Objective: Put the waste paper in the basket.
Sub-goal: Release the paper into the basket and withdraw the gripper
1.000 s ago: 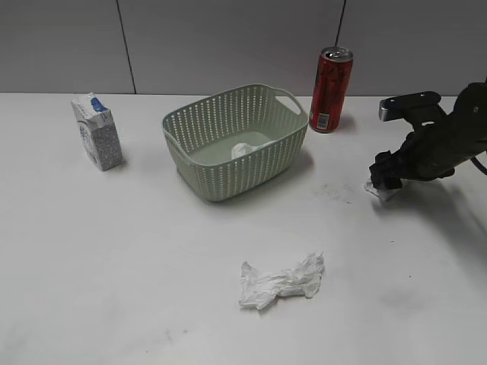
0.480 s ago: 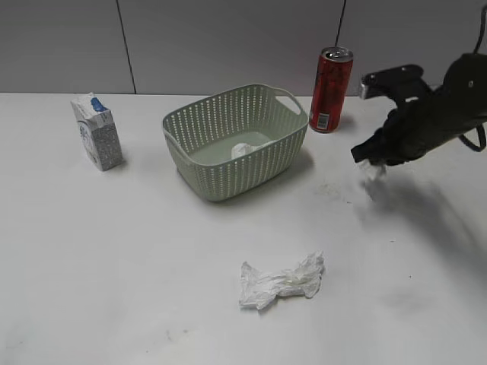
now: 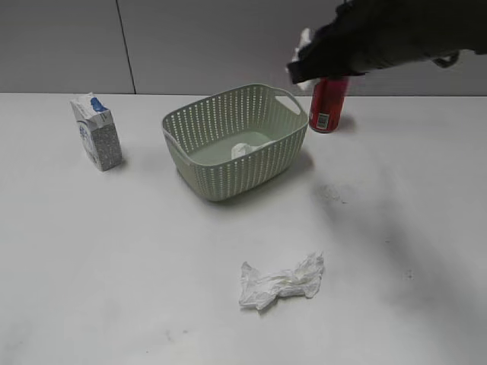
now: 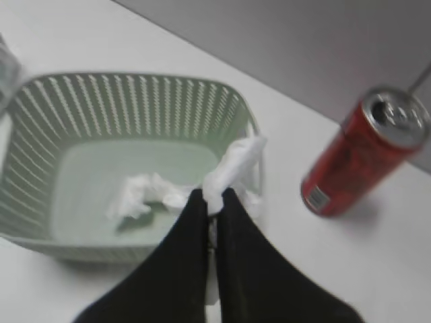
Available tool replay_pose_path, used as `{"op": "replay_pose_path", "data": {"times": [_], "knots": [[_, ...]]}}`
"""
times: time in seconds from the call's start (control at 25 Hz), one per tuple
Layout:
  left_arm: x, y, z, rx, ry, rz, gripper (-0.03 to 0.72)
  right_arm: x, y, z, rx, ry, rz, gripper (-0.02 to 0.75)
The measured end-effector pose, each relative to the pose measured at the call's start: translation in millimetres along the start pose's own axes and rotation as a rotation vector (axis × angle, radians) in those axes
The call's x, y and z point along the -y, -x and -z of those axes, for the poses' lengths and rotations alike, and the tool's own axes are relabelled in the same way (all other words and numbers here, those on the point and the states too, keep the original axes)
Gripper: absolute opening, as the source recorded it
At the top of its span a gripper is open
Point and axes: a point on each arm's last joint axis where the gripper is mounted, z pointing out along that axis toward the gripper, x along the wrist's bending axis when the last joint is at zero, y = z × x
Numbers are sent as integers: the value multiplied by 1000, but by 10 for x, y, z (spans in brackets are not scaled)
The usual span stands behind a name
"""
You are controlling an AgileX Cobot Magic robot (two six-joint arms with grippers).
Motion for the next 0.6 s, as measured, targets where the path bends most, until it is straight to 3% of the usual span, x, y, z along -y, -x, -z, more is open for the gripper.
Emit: {"op": "replay_pose_path", "data": {"times": [0.16, 0.32, 0.48, 0.6], "knots": [[0, 0, 0, 0, 0, 0, 563, -56, -200, -207, -14, 177, 22, -6], [0, 0, 0, 0, 0, 0, 563, 90, -237, -507, 3, 261, 23, -6], [0, -1, 0, -1, 0, 0, 563, 396, -278, -808, 0, 203, 25, 1], [0, -1, 0, -1, 0, 0, 561, 572, -300, -937, -5, 146, 20, 81]]}}
